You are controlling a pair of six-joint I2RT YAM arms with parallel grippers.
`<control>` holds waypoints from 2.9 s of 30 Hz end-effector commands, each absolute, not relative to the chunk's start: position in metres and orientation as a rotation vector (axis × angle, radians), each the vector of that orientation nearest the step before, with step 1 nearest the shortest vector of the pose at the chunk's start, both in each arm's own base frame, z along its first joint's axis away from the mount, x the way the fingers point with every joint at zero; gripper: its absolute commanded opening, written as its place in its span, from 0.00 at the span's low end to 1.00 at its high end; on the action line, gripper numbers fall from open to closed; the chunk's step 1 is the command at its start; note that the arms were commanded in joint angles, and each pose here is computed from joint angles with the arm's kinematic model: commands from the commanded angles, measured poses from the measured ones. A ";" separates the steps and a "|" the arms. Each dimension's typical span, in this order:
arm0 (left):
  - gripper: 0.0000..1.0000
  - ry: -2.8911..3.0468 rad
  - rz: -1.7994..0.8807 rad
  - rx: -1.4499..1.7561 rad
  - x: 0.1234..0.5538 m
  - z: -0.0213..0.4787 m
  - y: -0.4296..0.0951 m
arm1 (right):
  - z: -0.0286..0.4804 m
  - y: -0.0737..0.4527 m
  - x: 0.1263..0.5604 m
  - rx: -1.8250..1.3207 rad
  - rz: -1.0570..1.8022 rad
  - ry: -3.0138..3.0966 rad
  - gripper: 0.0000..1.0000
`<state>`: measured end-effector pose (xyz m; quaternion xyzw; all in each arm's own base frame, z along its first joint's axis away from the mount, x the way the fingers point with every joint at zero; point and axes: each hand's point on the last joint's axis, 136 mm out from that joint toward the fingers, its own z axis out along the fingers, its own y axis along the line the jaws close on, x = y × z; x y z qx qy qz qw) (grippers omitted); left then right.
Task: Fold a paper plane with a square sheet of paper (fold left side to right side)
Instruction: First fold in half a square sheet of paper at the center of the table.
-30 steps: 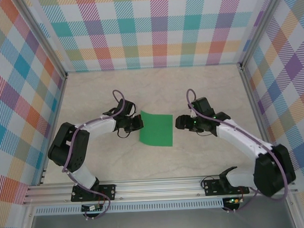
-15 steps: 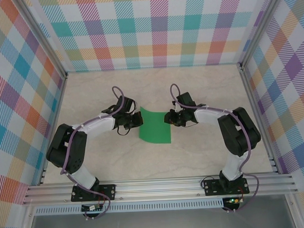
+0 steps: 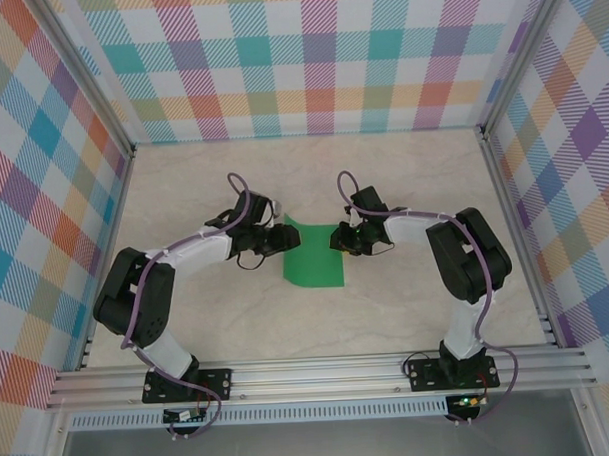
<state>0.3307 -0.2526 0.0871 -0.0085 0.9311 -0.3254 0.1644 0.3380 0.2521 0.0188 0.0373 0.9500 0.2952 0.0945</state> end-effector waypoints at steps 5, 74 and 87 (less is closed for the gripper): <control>0.59 2.539 -1.185 0.063 0.335 0.125 -0.305 | -0.018 0.234 0.314 0.150 0.747 2.952 0.24; 0.54 2.769 -0.904 -0.139 0.332 0.054 -0.293 | 0.049 0.243 0.336 0.107 0.841 2.826 0.05; 0.51 2.801 -0.916 -0.126 0.333 0.041 -0.307 | 0.038 0.245 0.333 0.107 0.847 2.850 0.07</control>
